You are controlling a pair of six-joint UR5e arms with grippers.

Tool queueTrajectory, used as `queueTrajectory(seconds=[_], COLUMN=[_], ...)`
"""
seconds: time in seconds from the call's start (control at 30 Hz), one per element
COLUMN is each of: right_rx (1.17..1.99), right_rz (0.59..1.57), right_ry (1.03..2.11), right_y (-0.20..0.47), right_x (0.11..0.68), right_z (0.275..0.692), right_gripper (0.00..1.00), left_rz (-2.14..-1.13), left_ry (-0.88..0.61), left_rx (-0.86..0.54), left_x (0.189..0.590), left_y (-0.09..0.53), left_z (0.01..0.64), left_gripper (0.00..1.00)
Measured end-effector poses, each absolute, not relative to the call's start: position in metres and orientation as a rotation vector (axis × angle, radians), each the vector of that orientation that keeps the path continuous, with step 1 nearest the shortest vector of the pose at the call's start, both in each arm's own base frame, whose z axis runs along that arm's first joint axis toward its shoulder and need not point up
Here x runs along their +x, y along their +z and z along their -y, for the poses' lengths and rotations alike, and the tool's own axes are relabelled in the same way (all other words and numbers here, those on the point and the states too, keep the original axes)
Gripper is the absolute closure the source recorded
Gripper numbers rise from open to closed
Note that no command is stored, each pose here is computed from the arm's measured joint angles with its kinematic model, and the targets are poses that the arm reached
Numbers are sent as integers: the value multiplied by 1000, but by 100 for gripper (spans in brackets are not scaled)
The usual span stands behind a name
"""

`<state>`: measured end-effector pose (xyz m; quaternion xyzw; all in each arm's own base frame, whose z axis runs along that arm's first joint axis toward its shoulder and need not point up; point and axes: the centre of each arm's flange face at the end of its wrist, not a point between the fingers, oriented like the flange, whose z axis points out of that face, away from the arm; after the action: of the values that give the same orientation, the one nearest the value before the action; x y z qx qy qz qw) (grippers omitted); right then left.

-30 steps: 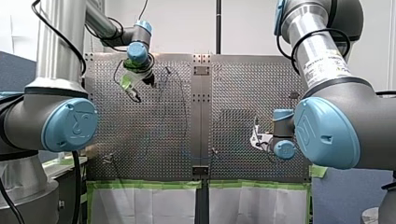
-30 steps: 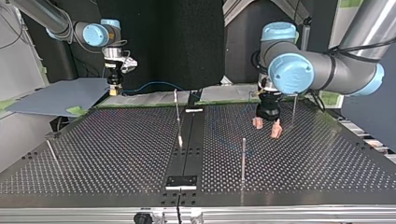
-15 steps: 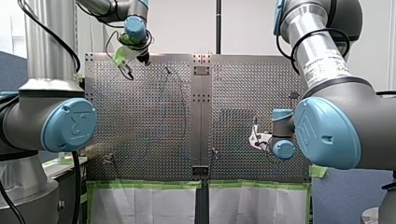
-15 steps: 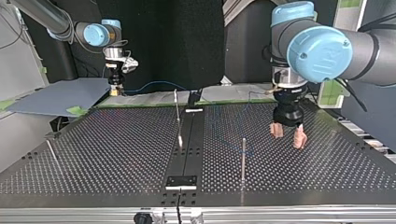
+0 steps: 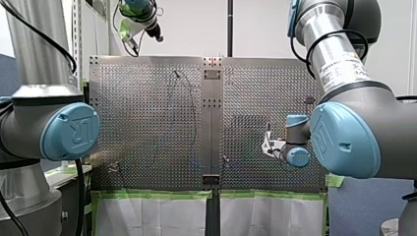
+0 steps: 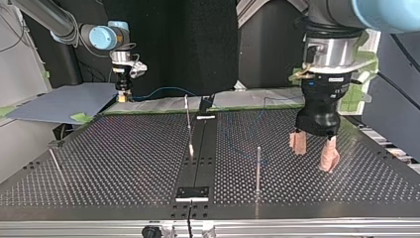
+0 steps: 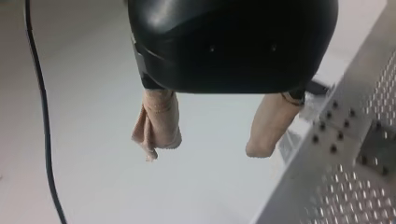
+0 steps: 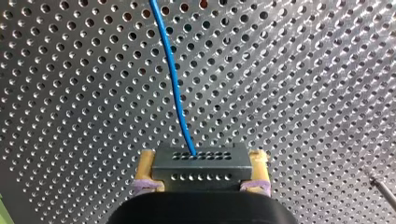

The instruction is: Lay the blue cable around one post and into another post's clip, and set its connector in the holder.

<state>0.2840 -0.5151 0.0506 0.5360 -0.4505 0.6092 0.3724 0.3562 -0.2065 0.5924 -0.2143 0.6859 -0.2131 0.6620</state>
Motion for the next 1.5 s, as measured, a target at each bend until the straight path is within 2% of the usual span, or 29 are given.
queueTrajectory(seconds=[0.17, 0.33, 0.73, 1.5], right_rx=[1375, 1376, 1379, 1382], right_rz=[1153, 1150, 1150, 1150], right_ry=[1563, 1566, 1566, 1563], right_y=[51, 51, 51, 51], right_x=[285, 287, 287, 289], right_z=[515, 514, 513, 512], right_gripper=[100, 100, 100, 100], left_rz=[-1586, -1677, -1786, -1804], left_ry=[-488, -472, -339, -173], left_rx=[-405, -332, -267, -91], left_x=[350, 356, 351, 344], left_y=[605, 590, 576, 576], left_z=[214, 227, 227, 231], left_gripper=[0, 0, 0, 0])
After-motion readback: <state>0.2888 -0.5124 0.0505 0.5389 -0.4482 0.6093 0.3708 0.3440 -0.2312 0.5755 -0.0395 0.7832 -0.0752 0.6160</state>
